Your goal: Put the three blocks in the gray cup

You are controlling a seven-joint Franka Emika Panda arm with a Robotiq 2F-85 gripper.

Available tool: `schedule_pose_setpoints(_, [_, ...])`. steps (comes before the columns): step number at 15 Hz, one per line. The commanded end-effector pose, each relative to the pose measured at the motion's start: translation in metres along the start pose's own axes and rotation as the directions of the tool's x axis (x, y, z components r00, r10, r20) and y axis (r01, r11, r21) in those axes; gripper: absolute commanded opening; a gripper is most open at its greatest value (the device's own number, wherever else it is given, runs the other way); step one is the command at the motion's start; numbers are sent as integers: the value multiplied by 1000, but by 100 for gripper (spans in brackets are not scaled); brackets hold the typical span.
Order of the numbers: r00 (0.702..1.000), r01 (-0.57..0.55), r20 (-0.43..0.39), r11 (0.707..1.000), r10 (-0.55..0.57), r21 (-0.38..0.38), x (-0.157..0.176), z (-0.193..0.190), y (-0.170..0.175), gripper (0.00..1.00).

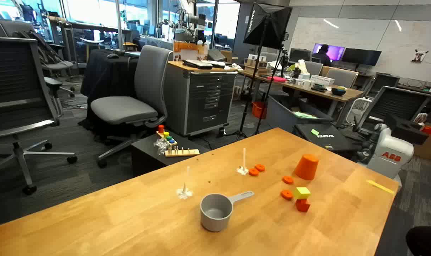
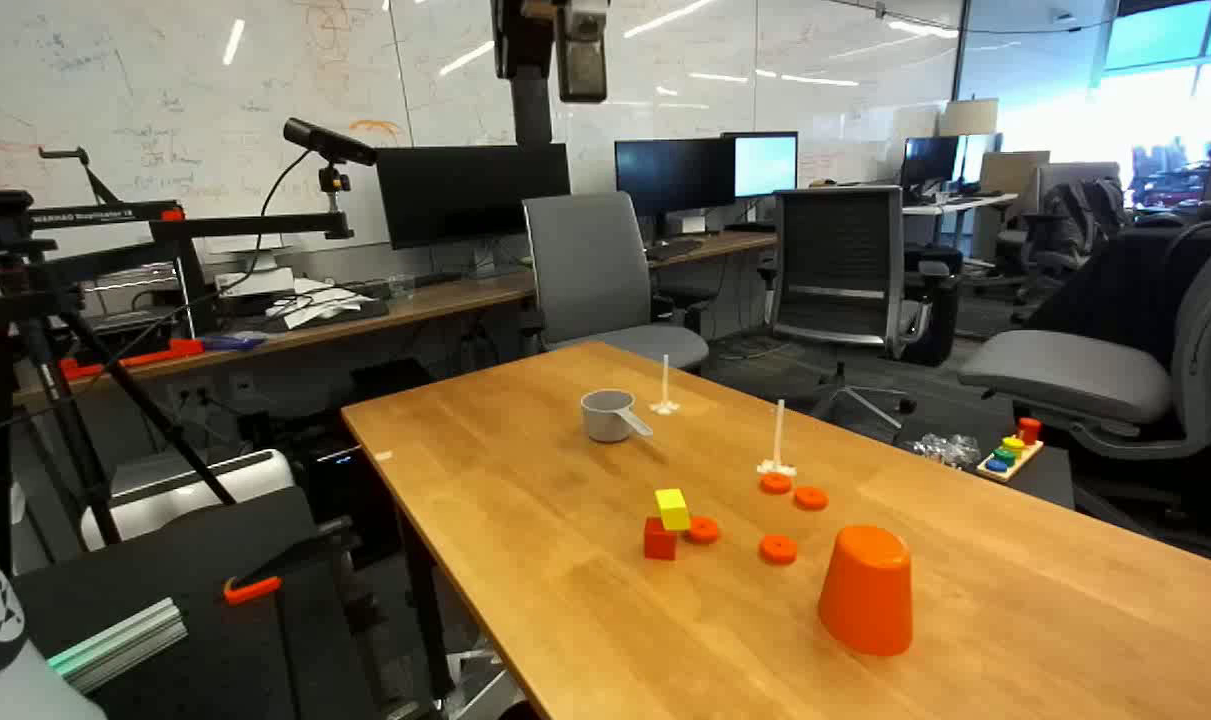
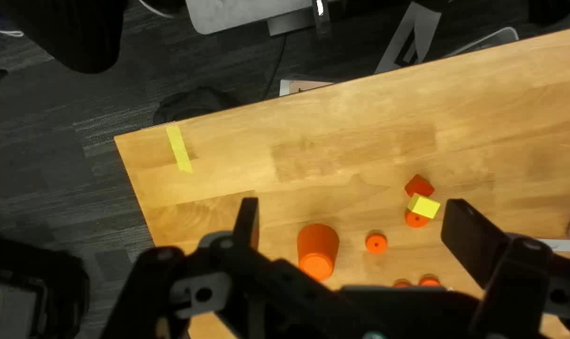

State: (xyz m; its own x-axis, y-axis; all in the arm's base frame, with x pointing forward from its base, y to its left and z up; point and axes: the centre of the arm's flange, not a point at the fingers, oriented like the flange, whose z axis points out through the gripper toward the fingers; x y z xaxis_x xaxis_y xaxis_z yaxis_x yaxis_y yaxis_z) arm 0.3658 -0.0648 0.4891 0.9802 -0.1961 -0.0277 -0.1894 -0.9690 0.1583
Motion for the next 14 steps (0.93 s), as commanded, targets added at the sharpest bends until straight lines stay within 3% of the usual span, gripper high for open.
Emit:
schedule_pose_setpoints(1, [1000,0,-4,1000,0,0,0,-1,0,100])
schedule_pose_setpoints(10, [1000,-2,-15,1000,2,1,1,-6,1,100])
schedule_pose_setpoints(11, [997,23,-69,1000,-23,-3,-21,-19,24,100])
schedule_pose_setpoints(14, [995,65,-79,998,-63,16,1,-23,22,100])
